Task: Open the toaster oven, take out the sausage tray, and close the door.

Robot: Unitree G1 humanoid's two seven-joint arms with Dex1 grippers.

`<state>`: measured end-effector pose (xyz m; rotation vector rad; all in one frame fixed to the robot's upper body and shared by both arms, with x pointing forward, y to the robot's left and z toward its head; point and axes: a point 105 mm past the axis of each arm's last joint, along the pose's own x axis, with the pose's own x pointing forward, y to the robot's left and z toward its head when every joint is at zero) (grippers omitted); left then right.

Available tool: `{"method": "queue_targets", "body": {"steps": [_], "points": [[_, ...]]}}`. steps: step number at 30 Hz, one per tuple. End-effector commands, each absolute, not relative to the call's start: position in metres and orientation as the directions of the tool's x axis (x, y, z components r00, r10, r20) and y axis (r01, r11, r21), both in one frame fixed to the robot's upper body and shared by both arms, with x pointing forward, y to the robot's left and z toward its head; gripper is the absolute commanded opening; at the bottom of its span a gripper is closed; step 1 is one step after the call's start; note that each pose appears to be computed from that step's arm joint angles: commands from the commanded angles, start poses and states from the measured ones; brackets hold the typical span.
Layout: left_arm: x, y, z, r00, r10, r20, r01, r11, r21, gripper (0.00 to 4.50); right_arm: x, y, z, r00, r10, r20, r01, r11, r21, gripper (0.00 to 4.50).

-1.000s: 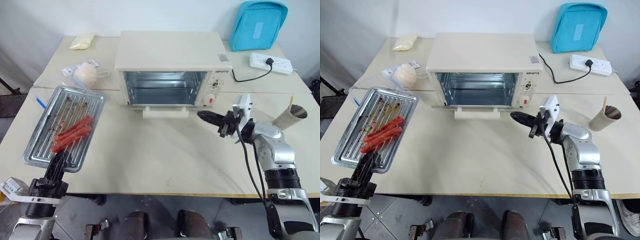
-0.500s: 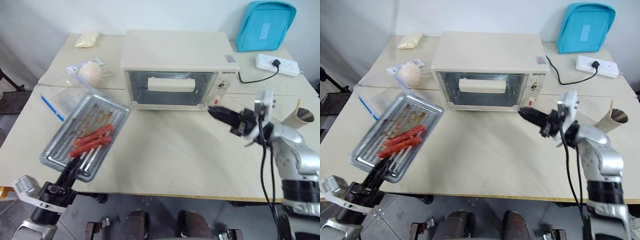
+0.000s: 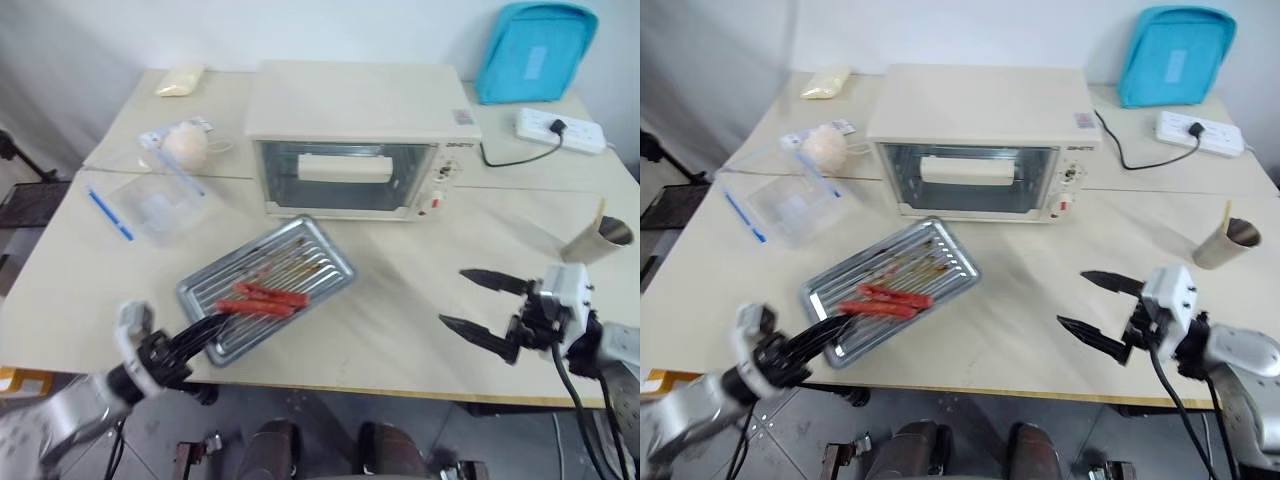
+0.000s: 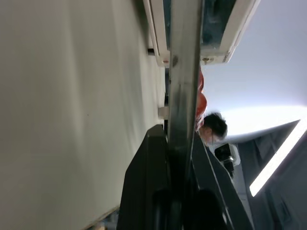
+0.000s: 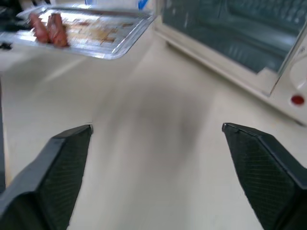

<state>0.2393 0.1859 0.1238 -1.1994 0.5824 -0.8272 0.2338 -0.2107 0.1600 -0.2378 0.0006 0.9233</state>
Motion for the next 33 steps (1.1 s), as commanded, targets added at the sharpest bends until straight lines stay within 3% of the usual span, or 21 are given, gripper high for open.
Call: {"method": "queue_targets", "body": {"steps": [1, 10, 19, 24, 33], "points": [[0.25, 0.168, 0.125, 0.469, -0.883, -0.004, 0.219, 0.121, -0.968, 0.0, 0.221, -0.213, 0.175, 0.637, 0.766, -0.083, -0.755, 0.599, -0.267, 4.47], [0.284, 0.115, 0.123, 0.231, -0.962, -0.147, 0.26, 0.207, -0.943, 0.0, 0.193, -0.213, 0.168, 0.675, 0.727, -0.128, -0.73, 0.633, -0.258, 4.47], [0.314, 0.09, 0.1, 0.248, -0.935, -0.252, 0.277, 0.317, -0.907, 0.0, 0.186, -0.213, 0.163, 0.697, 0.703, -0.141, -0.712, 0.656, -0.251, 4.47], [0.308, 0.094, 0.104, 0.227, -0.94, -0.253, 0.342, 0.321, -0.883, 1.56, 0.191, -0.21, 0.161, 0.688, 0.711, -0.142, -0.721, 0.647, -0.249, 4.5], [0.306, 0.141, 0.116, 0.369, -0.884, -0.286, 0.462, 0.442, -0.769, 4.29, 0.201, -0.207, 0.158, 0.654, 0.742, -0.146, -0.751, 0.616, -0.236, 4.5]]}}
